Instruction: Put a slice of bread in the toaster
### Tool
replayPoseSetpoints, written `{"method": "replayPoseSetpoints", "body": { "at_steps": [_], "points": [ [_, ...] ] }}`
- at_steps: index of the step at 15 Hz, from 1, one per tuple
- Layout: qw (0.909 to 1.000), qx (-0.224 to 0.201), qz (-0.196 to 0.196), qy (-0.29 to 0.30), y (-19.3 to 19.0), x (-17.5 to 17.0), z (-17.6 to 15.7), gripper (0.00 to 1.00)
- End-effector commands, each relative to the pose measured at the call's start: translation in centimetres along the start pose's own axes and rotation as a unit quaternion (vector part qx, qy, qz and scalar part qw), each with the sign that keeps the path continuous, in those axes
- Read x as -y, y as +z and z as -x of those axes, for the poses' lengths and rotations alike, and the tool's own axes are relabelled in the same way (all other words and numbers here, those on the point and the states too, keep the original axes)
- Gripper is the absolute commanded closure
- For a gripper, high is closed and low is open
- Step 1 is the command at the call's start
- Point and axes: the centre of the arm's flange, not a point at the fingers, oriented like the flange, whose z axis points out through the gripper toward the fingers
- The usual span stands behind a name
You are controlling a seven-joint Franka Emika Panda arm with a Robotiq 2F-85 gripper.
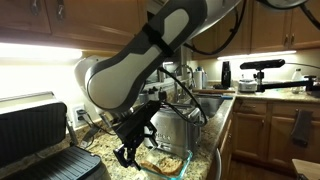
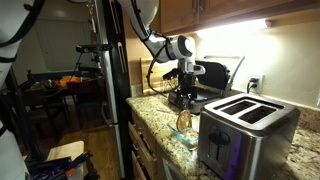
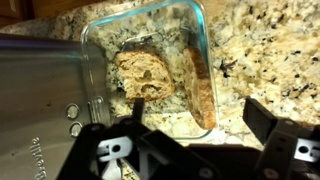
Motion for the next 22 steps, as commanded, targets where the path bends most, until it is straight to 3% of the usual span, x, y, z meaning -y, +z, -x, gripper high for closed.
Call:
{"method": "replayPoseSetpoints", "body": {
  "at_steps": [1, 22],
  "points": [
    [0.9998, 0.018, 0.004, 0.010, 0.0, -0.2, 0.3, 0.00],
    [0.9993, 0.033, 0.002, 0.018, 1.5, -0.3, -0.4, 0.00]
  ]
}}
